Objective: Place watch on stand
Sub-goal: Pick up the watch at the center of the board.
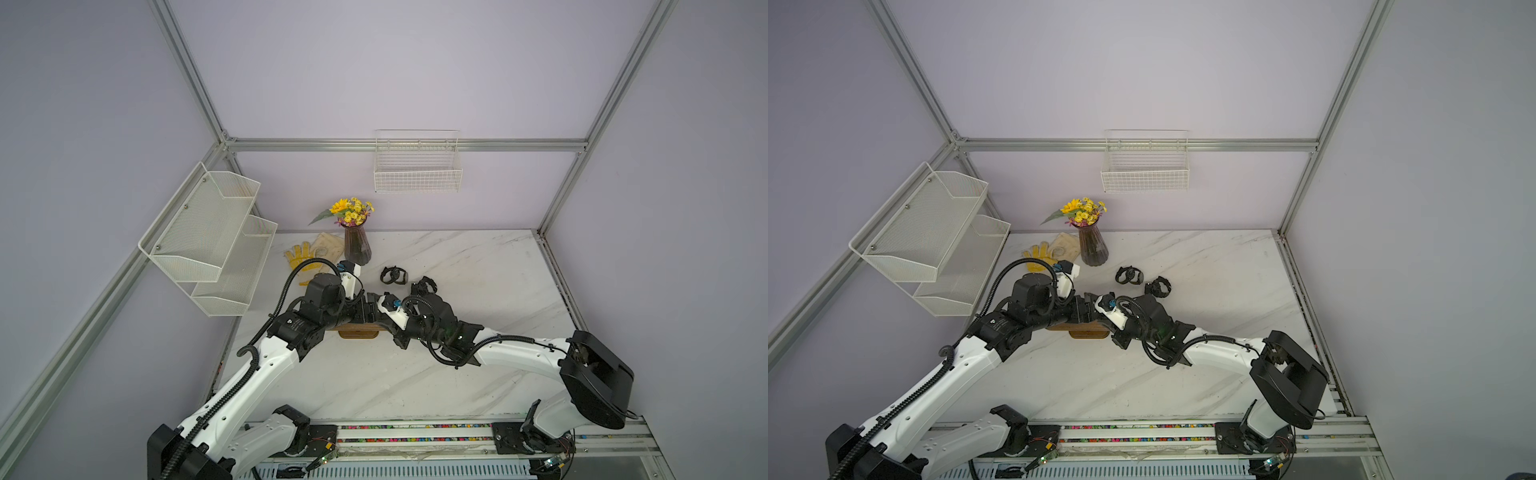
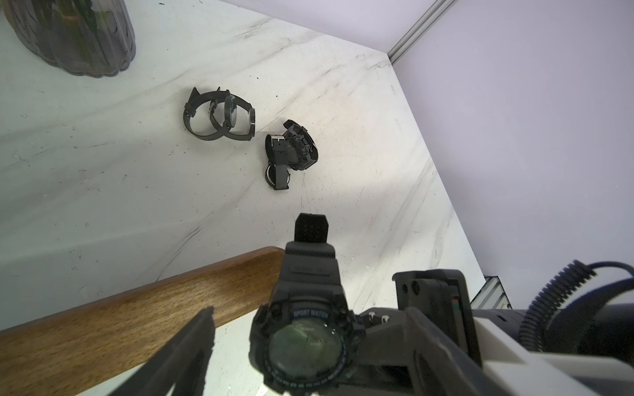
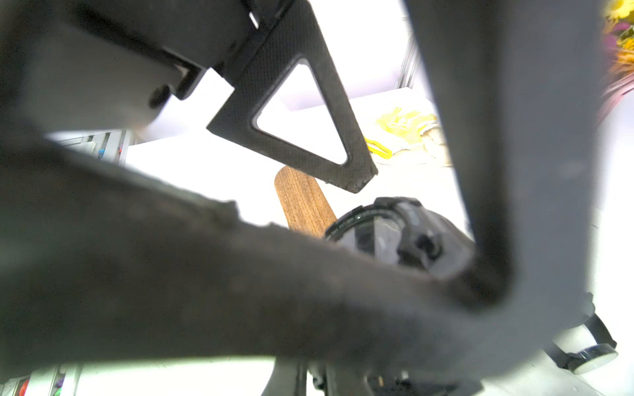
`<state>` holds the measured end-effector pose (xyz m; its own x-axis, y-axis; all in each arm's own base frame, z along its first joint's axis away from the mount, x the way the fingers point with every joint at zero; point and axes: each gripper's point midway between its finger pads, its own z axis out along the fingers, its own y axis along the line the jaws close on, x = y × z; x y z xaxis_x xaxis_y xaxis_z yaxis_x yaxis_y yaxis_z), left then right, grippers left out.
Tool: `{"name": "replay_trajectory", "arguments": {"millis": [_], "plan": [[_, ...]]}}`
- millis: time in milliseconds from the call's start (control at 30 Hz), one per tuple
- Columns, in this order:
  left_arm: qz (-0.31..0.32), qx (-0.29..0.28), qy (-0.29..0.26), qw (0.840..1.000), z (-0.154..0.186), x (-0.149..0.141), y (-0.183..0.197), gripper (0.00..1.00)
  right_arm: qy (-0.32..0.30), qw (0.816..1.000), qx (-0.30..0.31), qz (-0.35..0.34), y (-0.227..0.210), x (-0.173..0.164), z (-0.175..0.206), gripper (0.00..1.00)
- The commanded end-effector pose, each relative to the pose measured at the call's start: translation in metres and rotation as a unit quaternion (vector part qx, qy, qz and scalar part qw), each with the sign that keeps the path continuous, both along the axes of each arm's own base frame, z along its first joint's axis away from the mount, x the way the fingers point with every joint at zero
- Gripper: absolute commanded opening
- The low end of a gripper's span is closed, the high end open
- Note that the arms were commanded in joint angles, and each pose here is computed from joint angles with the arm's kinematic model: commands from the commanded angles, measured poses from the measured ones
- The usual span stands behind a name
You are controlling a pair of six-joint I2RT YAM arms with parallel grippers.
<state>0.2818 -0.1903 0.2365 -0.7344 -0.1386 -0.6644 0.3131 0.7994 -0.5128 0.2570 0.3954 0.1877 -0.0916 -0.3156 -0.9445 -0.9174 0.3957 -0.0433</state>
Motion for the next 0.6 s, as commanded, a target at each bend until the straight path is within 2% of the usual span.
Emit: {"name": "replay_trajectory", "arguments": {"millis": [0,100,567], "plan": [[0.007,0.004,0.010,1.000,-0.008,-0.007,0.007,0.83,-0.014,0.999,0.030,0.019,0.007,-0.003,0.021,0.00],[0.016,0.005,-0.003,1.000,-0.002,-0.006,0.013,0.82,-0.012,0.999,0.035,0.021,0.005,-0.004,0.021,0.00],[-0.012,-0.003,0.024,1.000,-0.012,-0.011,0.005,0.79,-0.009,0.998,0.056,0.023,0.006,-0.004,0.029,0.00]]}}
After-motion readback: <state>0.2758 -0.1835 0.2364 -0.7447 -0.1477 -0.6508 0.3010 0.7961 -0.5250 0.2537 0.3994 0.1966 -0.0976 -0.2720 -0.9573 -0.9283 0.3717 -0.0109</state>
